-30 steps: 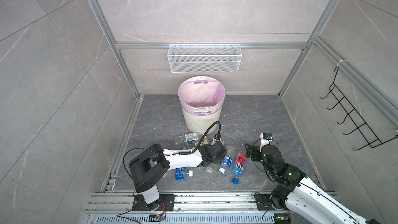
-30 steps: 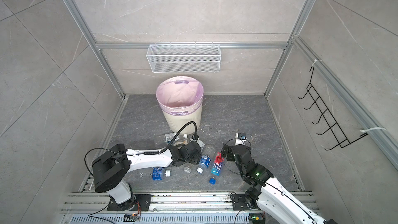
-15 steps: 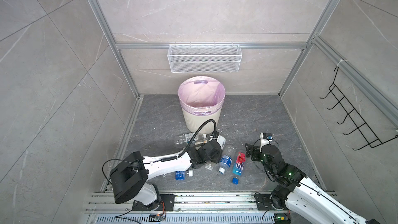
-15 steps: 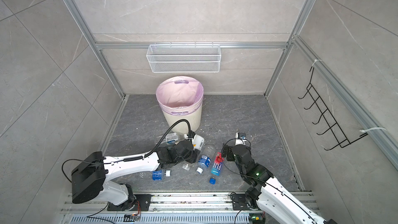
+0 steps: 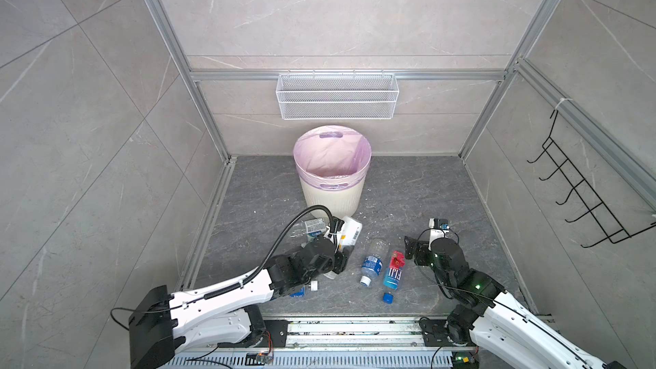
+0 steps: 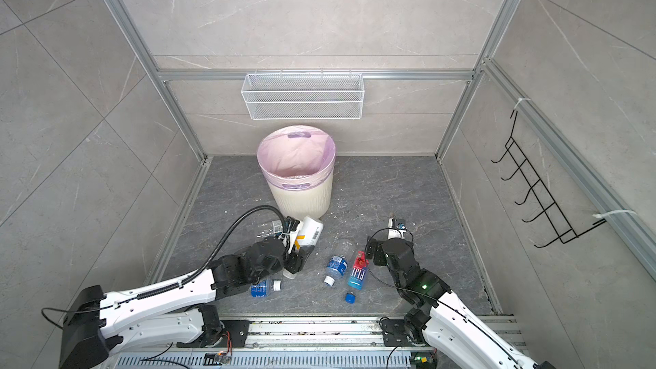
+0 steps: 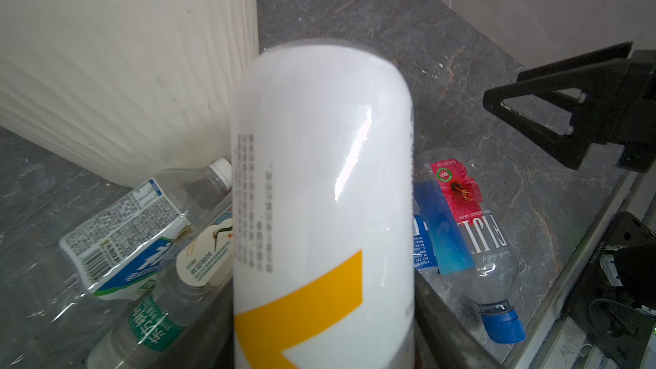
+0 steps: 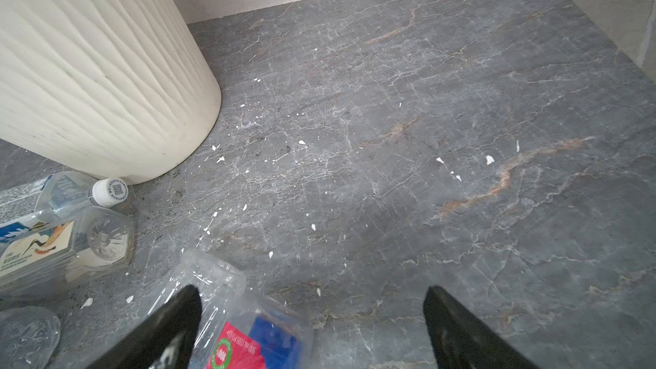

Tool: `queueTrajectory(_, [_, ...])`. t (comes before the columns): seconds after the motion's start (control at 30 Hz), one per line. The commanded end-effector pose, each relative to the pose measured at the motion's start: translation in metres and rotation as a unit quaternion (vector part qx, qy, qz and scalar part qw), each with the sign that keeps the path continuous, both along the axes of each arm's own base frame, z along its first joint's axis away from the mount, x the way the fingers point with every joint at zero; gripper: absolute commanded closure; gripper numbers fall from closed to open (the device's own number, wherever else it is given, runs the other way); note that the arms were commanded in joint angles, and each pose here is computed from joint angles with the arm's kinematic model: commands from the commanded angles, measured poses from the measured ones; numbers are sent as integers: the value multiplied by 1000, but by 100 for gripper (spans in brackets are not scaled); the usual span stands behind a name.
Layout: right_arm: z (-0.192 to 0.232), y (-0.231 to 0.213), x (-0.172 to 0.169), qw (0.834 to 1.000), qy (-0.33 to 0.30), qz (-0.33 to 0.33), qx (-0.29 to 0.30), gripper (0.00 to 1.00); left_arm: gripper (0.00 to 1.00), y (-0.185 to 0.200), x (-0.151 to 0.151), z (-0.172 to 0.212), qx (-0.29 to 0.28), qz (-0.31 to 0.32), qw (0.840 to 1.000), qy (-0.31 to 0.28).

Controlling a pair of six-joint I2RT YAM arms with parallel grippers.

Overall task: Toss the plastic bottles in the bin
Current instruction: 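Lift the yellow-chevron bottle with the left gripper up over the bin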

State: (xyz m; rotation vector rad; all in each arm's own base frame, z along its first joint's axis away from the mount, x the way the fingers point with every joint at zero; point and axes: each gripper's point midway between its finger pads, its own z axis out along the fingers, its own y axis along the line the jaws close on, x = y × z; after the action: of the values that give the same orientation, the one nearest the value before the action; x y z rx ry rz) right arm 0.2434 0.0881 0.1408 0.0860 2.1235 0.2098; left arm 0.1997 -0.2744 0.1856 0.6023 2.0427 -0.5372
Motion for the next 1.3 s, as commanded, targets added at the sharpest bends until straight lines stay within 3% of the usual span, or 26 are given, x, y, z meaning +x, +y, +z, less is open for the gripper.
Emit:
queueTrajectory(0.0, [1,0,0,1000,3,-3,8,0,39,19,4,21,-7,23,999,-48])
queueTrajectory(0.5, [-1,4,1,1000,8,5,9,1,39,78,-2,70,-35,78,990,-112])
queueTrajectory(0.7, [-3,7,2,1000,13,9,7,1,40,92,-9,100,-73,80,985,-131])
queueTrajectory(1.03, [-7,9,4,1000,25,9,1,1,40,95,-10,189,-99,69,974,-193])
queueTrajectory(1.27, [-9,8,6,999,31,5,-3,1,40,70,22,265,-92,50,970,-220])
